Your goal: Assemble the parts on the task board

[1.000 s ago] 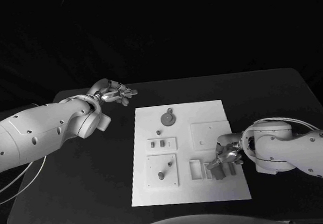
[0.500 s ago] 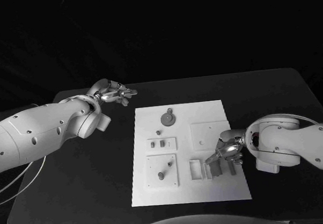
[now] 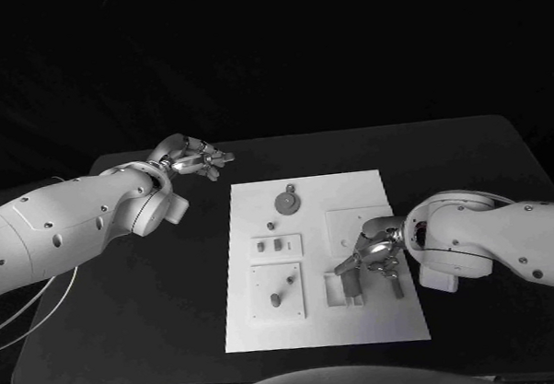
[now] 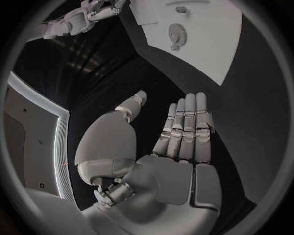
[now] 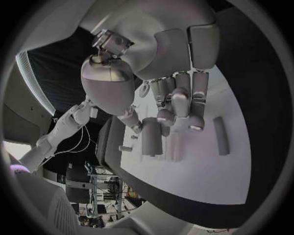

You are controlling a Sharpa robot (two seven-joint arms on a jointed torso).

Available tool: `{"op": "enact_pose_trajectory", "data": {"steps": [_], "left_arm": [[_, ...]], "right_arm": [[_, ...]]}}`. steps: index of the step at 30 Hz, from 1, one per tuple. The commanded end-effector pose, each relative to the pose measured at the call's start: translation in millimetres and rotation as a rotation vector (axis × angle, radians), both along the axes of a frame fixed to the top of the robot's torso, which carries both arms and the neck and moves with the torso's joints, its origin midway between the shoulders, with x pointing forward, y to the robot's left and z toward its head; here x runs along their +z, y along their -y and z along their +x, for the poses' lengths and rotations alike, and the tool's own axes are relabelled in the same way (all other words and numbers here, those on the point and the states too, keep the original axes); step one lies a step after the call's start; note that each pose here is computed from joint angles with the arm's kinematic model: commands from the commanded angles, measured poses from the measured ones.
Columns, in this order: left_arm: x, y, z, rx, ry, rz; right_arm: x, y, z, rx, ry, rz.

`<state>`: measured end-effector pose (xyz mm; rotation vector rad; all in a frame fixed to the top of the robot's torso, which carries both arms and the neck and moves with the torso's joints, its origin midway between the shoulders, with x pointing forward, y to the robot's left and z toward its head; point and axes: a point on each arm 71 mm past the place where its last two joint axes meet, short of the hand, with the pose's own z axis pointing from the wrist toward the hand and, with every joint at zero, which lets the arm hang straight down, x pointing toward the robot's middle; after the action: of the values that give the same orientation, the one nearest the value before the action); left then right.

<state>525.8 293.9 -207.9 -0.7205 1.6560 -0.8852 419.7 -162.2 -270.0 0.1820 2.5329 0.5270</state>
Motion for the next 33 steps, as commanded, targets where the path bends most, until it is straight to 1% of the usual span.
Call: {"op": "enact_pose_trajectory", "data": {"steps": [1, 7, 18, 27, 30, 33], "left_arm": [[0.5, 2.4, 0.2, -0.008, 0.0, -0.007], [0.5, 3.2, 0.2, -0.009, 0.0, -0.008], [0.4, 3.0, 0.2, -0.009, -0.001, -0.007], [0.2, 2.8, 0.0, -0.007, -0.005, -0.007], [0.2, 2.7, 0.0, -0.006, -0.005, -0.006], [0.2, 2.6, -0.1, -0.006, -0.005, -0.006]], "right_arm": [[-1.5, -8, 1.3, -0.007, -0.018, 0.015], [-3.9, -19, 1.7, 0.013, -0.024, 0.017], [-9.2, -24, -2.2, 0.044, -0.049, 0.005], [-10.2, -21, -2.5, 0.041, -0.056, -0.011], [-10.7, -20, -3.3, 0.028, -0.07, -0.012], [-10.9, -21, -3.3, 0.028, -0.07, -0.013]]}}
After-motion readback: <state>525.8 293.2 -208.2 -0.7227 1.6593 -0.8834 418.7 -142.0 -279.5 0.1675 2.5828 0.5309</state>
